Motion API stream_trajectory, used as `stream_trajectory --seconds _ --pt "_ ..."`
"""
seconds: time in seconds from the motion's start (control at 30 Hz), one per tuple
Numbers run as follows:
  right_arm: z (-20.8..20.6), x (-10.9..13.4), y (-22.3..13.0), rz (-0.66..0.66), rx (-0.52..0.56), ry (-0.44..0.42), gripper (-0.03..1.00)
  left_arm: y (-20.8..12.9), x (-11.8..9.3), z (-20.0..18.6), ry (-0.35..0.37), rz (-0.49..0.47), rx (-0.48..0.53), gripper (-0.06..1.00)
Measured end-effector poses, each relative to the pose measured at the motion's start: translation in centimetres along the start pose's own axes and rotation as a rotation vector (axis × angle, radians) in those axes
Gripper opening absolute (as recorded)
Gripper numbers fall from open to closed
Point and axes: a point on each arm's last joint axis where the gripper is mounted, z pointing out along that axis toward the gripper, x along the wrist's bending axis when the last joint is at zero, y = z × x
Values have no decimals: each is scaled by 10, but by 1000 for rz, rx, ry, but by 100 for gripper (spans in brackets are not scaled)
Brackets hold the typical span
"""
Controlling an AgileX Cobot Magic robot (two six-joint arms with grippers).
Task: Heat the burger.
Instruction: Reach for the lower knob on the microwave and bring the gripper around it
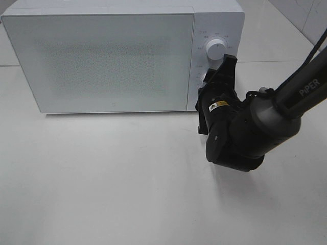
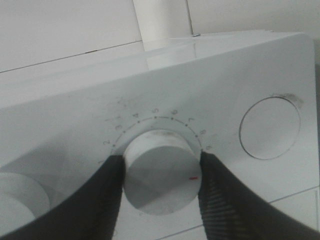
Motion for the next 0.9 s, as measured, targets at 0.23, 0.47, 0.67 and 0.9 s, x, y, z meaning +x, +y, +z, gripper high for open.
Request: stream_trajectory --seconds 0.23,0.47,0.67,0.9 --pt "0 0 0 -3 -4 0 45 0 0 0 0 0 0 98" --pt "0 0 1 -25 -15 -2 45 0 0 0 0 0 0 98" --pt "0 1 1 -45 -38 -2 45 0 0 0 0 0 0 98" --pt "0 1 2 -51 -51 -5 45 0 0 0 0 0 0 98"
